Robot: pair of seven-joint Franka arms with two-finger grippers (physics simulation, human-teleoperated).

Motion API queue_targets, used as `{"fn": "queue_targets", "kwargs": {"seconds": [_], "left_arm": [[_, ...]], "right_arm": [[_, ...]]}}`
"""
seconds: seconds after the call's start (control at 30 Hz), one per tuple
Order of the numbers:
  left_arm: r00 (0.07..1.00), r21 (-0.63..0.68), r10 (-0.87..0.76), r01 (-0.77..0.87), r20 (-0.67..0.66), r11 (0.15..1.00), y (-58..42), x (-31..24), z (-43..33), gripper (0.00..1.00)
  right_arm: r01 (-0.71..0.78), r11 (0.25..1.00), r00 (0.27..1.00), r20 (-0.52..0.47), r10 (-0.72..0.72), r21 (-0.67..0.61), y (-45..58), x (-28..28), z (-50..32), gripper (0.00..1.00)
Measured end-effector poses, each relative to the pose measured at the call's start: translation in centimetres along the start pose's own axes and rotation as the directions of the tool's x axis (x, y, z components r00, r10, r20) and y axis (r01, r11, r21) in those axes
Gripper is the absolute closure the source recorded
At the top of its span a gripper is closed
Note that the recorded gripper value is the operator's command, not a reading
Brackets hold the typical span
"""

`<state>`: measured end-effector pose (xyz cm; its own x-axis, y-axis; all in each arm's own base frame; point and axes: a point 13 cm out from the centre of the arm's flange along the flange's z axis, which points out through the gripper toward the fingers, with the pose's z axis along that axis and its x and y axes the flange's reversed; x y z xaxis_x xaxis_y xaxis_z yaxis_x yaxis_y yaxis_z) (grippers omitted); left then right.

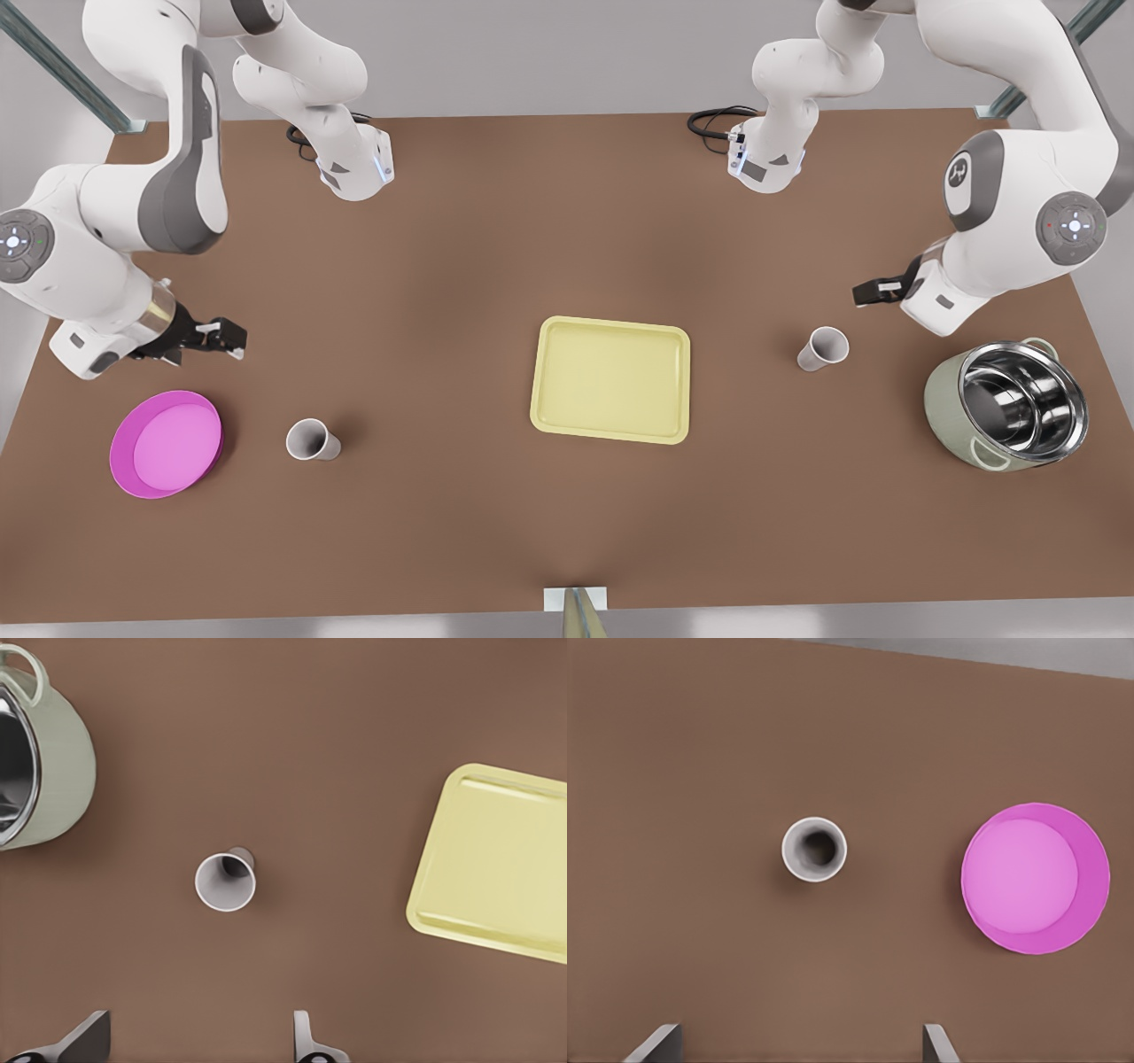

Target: Use both arms to respectively pick up the white IKEA cups from the middle-left and middle-right positions, then place the white IKEA cups onto the middle-middle tray, ensuring that the cups remain upright and do not tip over

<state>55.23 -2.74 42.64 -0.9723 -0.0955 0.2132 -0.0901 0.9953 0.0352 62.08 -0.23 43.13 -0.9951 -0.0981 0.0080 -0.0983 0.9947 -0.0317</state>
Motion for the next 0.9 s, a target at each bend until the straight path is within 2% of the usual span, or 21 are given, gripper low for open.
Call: {"fn": "queue_targets", "kwargs": {"seconds": [0.13,0.27,0.43,0.63,0.9], "left_arm": [[1.0,0.0,-0.005,0.005,0.002,1.0,0.2,-0.1,0.0,0.0],[1.0,-0.001,-0.008,0.008,-0.028,1.0,0.2,-0.9,2.2,0.0],[0.989,0.001,-0.06,0.06,-0.137,0.998,2.6,-3.9,15.9,0.0],[0.987,0.012,-0.107,0.109,-0.116,0.994,5.6,-3.5,26.8,0.0],[0.991,0.027,-0.132,0.132,-0.016,0.991,7.2,-4.2,30.9,0.0]], "right_arm": [[0.004,1.0,0.999,-0.041,-0.005,-0.012,0.2,0.0,1.8,0.0],[-0.031,0.999,0.994,-0.11,0.028,-0.024,-2.6,-3.6,11.0,0.0],[-0.046,0.999,0.993,-0.111,0.042,-0.027,-5.1,-6.9,18.5,0.0],[-0.006,0.999,0.996,-0.089,0.002,-0.034,-3.3,-8.3,24.6,0.0],[0.019,0.999,0.999,-0.038,-0.02,-0.034,-2.0,-8.8,27.9,0.0]]}}
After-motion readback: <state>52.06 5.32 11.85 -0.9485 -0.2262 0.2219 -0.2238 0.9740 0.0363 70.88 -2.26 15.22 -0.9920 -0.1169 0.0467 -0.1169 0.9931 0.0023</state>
